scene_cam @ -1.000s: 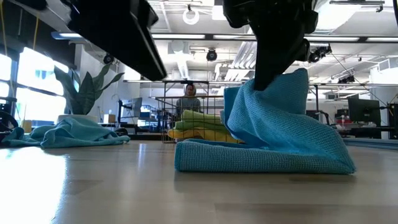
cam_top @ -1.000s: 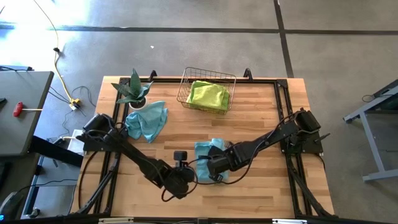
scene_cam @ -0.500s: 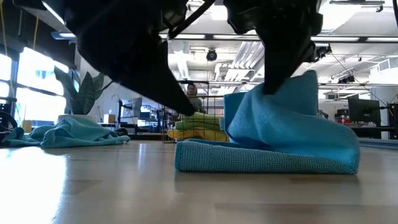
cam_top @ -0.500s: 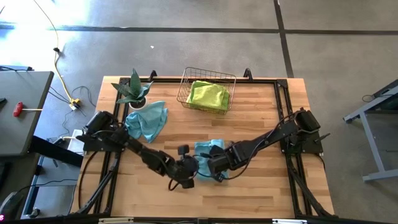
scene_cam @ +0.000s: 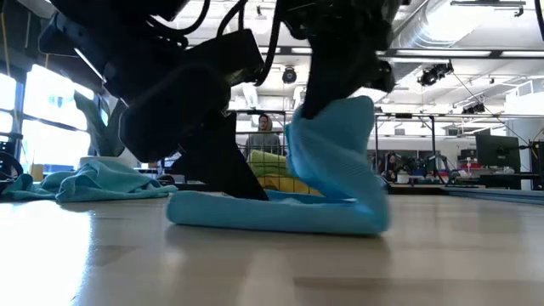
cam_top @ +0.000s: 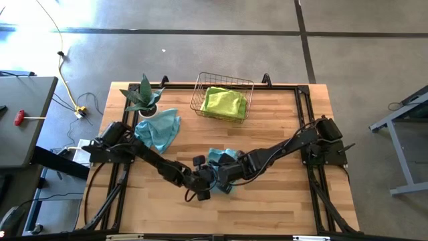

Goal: Fold microfiber towels
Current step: Fold the bottom blue microfiber towel

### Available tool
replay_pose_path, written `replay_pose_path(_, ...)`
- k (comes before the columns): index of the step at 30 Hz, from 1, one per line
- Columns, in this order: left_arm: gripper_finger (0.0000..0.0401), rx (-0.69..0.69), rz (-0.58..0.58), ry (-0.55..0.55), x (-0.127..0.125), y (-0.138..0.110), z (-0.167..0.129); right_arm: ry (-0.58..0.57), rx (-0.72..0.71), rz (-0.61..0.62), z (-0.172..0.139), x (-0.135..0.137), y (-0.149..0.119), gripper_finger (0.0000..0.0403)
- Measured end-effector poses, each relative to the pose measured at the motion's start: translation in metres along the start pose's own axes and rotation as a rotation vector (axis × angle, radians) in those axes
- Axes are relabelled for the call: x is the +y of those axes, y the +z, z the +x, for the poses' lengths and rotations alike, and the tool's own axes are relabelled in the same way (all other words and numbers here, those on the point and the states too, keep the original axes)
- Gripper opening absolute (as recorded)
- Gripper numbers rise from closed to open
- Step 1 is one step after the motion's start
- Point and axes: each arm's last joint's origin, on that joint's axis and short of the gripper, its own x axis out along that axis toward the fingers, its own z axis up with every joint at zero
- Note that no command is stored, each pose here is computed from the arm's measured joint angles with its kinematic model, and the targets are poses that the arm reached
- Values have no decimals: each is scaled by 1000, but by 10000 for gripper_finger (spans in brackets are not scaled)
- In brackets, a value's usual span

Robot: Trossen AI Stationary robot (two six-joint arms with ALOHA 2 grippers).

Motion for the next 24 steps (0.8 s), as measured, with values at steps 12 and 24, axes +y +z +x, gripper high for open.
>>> replay_pose_path(12, 115, 61, 6, 27, 3, -7, 2, 14, -100, -43, 33, 1, 14, 1)
replay_pose_path(24, 115, 61, 12, 31, -5, -13, 1, 26, -134, -139, 44, -2, 23, 29)
